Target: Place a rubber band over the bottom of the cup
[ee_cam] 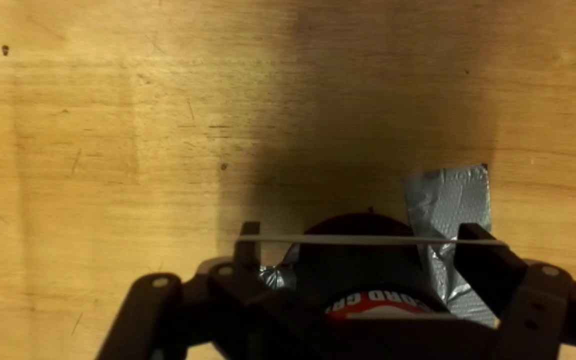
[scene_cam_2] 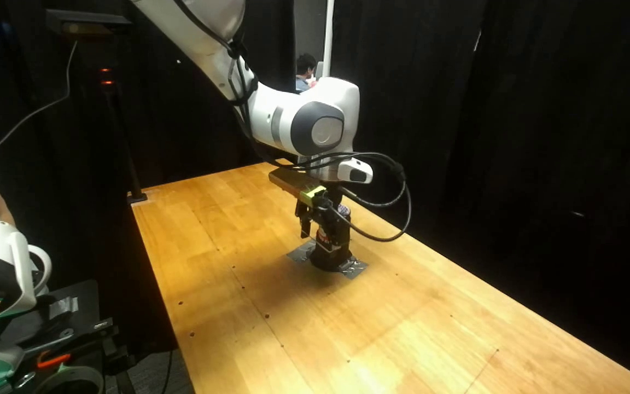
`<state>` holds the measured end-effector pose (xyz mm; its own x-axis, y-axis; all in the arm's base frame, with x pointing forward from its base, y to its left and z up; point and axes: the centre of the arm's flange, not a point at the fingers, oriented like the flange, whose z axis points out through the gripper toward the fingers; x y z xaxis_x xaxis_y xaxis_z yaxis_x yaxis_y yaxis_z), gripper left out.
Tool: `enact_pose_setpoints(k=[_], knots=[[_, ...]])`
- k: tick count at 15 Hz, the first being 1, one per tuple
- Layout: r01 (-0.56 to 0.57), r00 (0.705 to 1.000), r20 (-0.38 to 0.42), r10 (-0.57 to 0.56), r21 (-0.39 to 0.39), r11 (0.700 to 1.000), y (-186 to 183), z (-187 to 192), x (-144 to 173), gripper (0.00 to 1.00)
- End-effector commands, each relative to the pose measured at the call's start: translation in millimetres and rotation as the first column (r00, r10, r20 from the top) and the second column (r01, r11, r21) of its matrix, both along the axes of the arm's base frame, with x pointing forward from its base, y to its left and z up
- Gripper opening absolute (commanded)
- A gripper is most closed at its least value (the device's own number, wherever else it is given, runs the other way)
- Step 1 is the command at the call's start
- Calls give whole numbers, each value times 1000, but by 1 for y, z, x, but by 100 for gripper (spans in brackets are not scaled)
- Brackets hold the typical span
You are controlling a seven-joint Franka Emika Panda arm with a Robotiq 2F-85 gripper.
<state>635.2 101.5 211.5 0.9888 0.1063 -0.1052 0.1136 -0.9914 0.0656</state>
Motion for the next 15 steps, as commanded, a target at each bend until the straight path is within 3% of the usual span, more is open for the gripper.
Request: enact_pose_setpoints(k=[1,3,4,5,11,13,15], knots=[[34,993,116,-31,-26,999,-11,-6,-44,100],[39,981,188,-38,-3,999,-15,-8,-58,100],[38,972,230,-40,12,999,-18,-7,-66,94],[40,963,267,-45,24,999,-19,-7,-71,74],[18,893,445,-69,119,993,-25,0,-117,28],[14,852,515,-93,154,988,-26,1,-132,13],[15,796,589,-138,208,978,-28,1,-147,4]])
